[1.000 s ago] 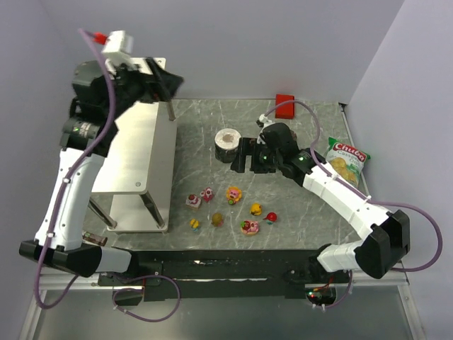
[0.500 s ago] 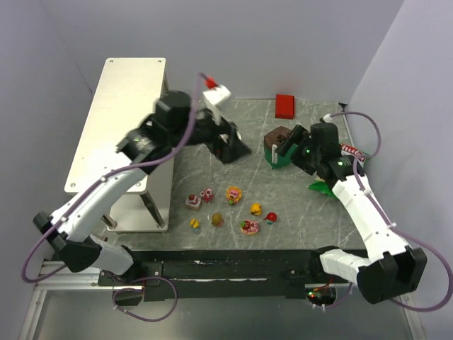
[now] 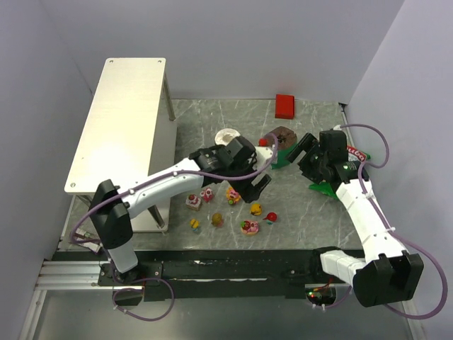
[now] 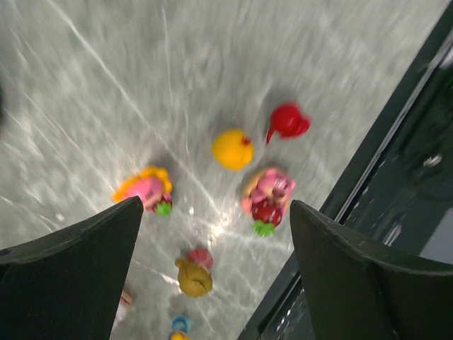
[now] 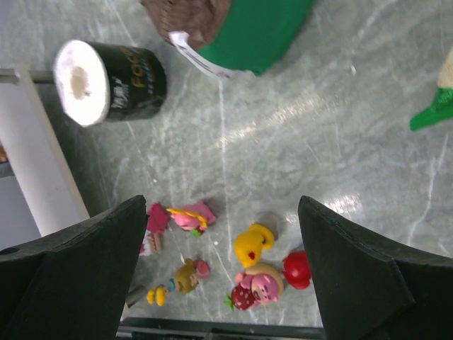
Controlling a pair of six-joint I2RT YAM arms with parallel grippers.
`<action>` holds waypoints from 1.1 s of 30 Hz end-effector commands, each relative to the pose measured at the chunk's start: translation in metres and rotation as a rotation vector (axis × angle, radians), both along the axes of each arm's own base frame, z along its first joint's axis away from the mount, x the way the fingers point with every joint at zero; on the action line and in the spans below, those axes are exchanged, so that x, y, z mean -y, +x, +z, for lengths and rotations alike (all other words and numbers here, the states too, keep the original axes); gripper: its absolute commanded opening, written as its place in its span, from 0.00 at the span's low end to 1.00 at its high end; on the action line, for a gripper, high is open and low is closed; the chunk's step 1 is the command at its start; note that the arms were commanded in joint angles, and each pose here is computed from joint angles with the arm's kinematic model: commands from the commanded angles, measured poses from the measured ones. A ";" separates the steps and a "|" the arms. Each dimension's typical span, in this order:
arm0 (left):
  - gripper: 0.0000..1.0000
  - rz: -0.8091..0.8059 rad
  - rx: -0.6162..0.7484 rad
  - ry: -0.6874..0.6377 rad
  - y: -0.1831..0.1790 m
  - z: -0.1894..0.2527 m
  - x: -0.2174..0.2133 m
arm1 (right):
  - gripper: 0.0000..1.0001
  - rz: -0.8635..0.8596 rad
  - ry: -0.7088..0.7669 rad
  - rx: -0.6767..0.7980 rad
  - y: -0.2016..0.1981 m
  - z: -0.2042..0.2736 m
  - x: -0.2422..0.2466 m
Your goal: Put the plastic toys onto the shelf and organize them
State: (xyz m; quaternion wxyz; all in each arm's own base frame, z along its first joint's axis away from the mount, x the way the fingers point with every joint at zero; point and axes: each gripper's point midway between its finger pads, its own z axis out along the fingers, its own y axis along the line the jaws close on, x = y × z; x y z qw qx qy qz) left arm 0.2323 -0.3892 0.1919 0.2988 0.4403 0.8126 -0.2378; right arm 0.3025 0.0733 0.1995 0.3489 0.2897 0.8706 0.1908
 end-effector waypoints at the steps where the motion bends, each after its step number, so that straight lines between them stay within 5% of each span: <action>1: 0.88 0.003 0.003 0.044 0.000 -0.022 -0.004 | 0.94 -0.013 0.023 -0.003 -0.005 0.000 0.003; 13: 0.80 0.067 0.040 0.152 0.011 -0.064 -0.040 | 0.94 -0.016 0.054 -0.034 -0.010 -0.017 0.004; 33: 0.74 0.280 0.053 0.087 0.049 -0.056 -0.109 | 0.93 0.021 0.090 -0.039 -0.006 -0.019 -0.005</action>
